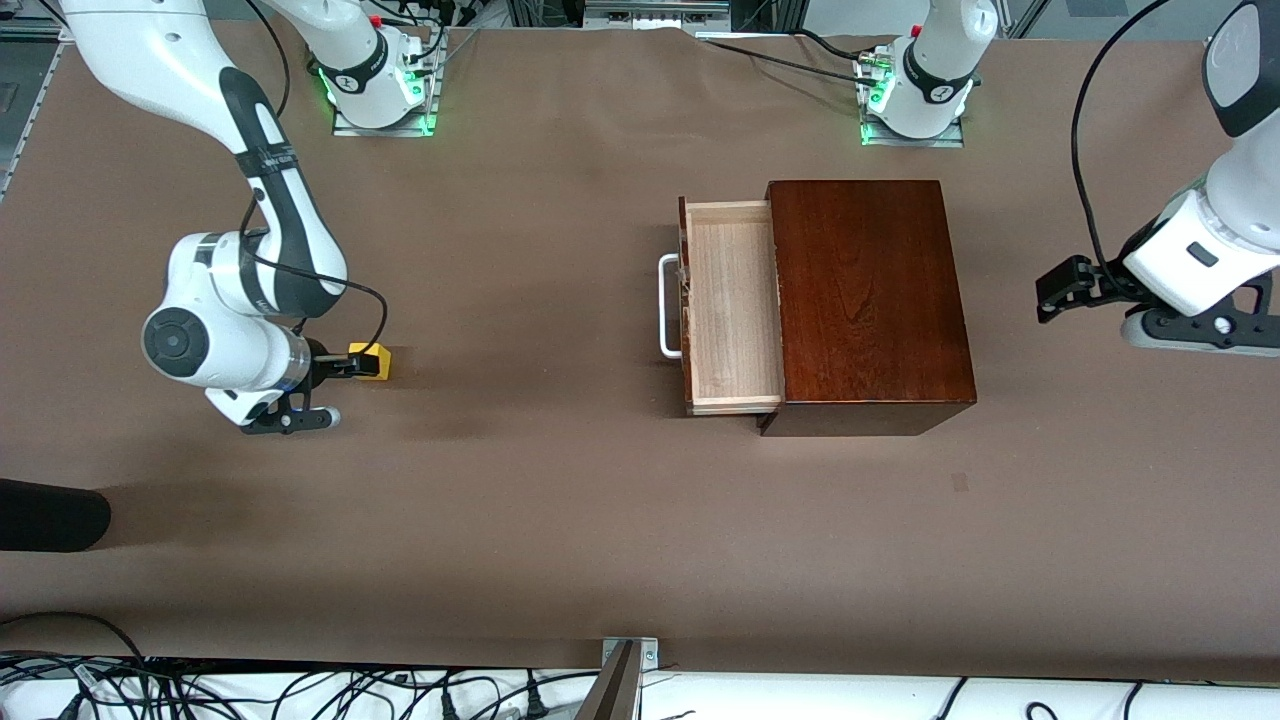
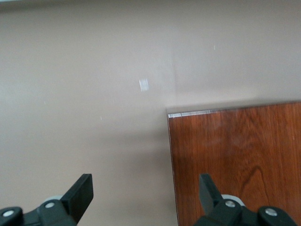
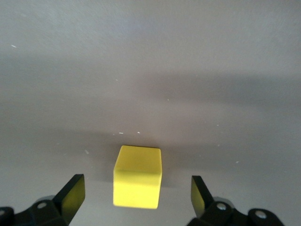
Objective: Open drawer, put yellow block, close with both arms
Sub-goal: 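Grasp the yellow cube with the right gripper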
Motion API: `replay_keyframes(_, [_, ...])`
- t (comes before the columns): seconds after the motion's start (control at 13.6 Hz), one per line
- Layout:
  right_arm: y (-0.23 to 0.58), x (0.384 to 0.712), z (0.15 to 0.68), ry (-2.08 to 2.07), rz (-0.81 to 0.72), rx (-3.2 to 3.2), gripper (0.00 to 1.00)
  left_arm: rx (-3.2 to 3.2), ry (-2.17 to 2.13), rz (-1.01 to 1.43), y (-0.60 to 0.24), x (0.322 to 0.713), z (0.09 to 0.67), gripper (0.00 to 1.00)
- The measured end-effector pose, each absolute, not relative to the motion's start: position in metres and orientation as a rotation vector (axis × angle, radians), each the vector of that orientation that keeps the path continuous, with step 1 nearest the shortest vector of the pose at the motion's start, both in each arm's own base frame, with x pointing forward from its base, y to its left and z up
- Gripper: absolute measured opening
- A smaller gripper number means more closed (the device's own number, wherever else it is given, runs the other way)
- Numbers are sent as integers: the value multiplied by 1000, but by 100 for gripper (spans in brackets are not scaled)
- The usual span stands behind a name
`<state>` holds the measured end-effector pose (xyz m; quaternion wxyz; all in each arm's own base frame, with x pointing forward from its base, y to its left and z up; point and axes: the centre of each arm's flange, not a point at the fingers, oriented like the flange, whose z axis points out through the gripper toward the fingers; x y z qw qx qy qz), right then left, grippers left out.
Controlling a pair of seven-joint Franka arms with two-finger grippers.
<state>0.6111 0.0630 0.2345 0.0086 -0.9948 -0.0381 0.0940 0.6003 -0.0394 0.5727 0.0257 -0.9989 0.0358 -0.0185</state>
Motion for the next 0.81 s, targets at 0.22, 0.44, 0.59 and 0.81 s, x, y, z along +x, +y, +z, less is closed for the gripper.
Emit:
replay_keyframes(0.22, [60, 593, 209, -64, 275, -3090, 100, -3084, 107, -85, -38, 584, 580, 100])
replay_keyframes(0.44, [58, 581, 197, -42, 275, -3085, 100, -3083, 97, -66, -34, 578, 583, 100])
replay_keyframes(0.59, [58, 576, 194, -42, 271, -3085, 86, -3083, 95, -51, -33, 577, 582, 100])
replay_keyframes(0.81, [61, 569, 186, -46, 248, -3087, 63, -3082, 91, -17, -32, 573, 581, 100])
